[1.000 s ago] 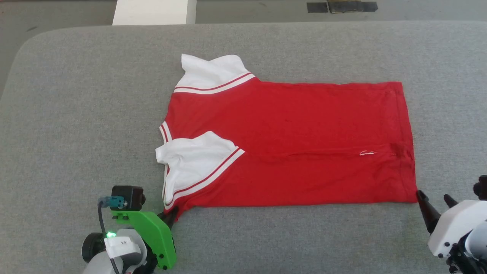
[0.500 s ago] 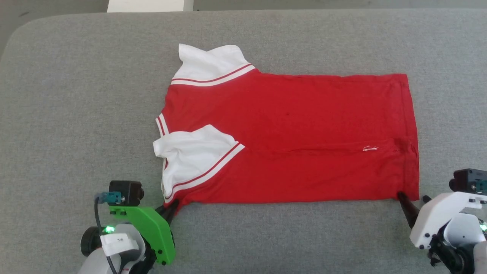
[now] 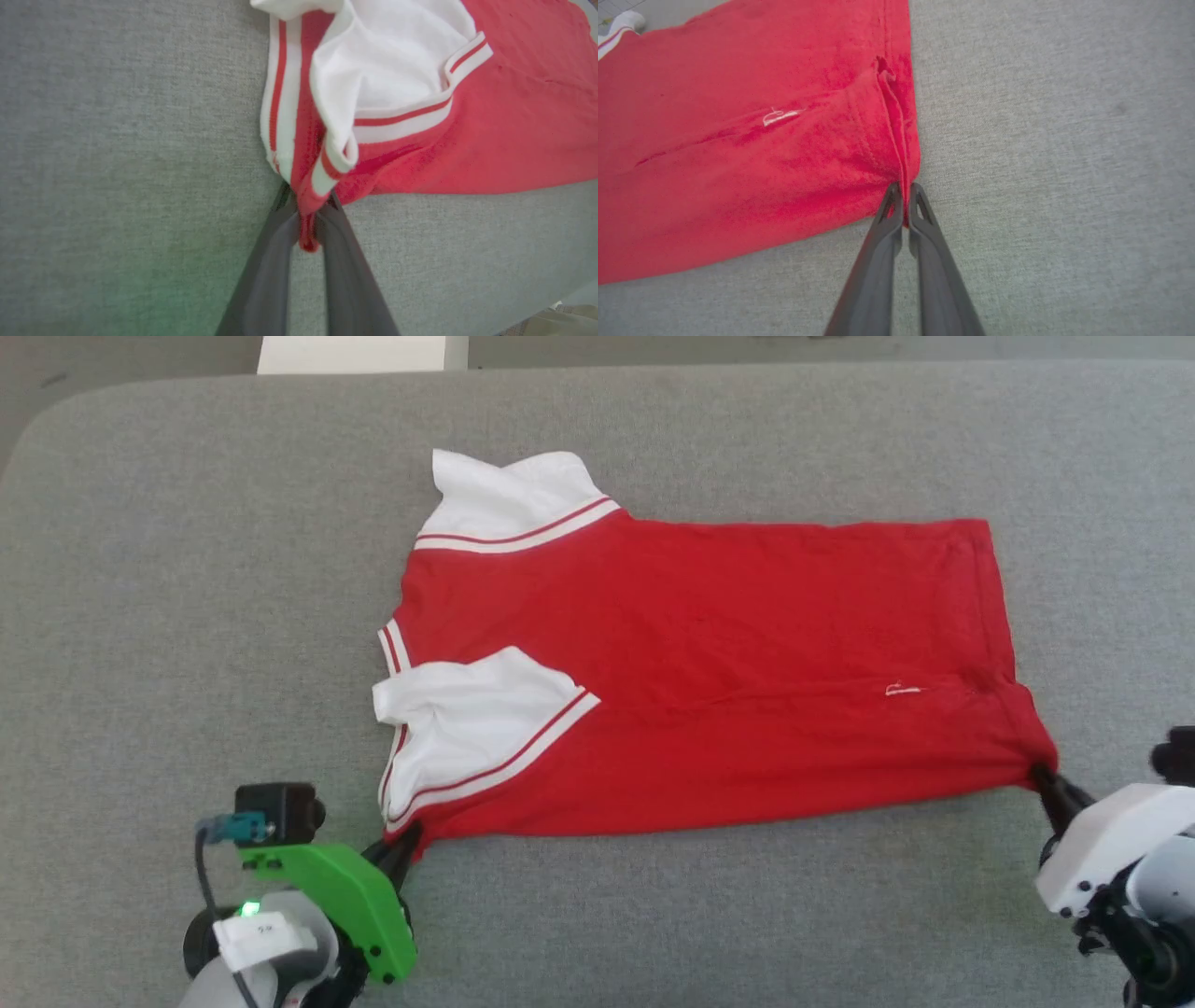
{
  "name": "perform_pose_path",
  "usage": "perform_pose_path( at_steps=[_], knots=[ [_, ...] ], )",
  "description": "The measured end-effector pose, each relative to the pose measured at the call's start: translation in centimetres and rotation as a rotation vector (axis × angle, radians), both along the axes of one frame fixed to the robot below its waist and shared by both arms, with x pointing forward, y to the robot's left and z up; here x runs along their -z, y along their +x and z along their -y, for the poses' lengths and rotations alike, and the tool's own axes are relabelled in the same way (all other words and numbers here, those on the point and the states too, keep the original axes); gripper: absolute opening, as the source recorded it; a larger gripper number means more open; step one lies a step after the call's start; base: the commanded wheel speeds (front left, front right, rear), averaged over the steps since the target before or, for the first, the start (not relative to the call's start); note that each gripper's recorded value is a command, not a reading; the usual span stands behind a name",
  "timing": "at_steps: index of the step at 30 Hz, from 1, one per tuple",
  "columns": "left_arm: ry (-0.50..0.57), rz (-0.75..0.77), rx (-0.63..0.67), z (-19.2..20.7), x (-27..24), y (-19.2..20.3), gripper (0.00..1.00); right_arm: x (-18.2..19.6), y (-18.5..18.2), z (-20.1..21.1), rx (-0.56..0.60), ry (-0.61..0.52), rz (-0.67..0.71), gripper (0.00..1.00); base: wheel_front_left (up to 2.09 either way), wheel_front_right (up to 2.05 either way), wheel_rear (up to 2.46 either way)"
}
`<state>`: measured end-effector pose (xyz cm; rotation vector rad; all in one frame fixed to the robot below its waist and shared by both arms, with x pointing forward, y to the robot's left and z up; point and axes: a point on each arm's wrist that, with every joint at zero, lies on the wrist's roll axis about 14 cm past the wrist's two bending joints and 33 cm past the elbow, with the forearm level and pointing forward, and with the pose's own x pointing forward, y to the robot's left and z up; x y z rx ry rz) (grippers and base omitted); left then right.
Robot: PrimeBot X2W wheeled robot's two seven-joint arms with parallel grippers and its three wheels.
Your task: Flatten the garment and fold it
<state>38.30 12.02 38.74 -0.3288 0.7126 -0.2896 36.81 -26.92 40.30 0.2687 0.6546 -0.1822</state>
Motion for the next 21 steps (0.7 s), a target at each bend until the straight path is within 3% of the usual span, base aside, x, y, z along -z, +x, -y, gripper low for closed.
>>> perform_pose_path(
  at_steps=[4,12,21],
  knots=[
    [-0.016,0.006,-0.038,-0.5,-0.8,-1.3,0.00,-2.2,-0.3,0.3,0.024,0.009,0.077,0.00,0.00,0.00,0.00],
    [-0.069,-0.045,-0.079,-0.1,-1.6,-5.2,0.00,-3.7,-3.7,1.1,0.060,0.002,0.082,0.00,0.00,0.00,0.00],
    [-0.063,-0.152,-0.077,0.1,0.3,-7.6,0.00,-1.4,-5.7,0.9,0.076,0.053,0.001,0.00,0.00,0.00,0.00]
  ],
)
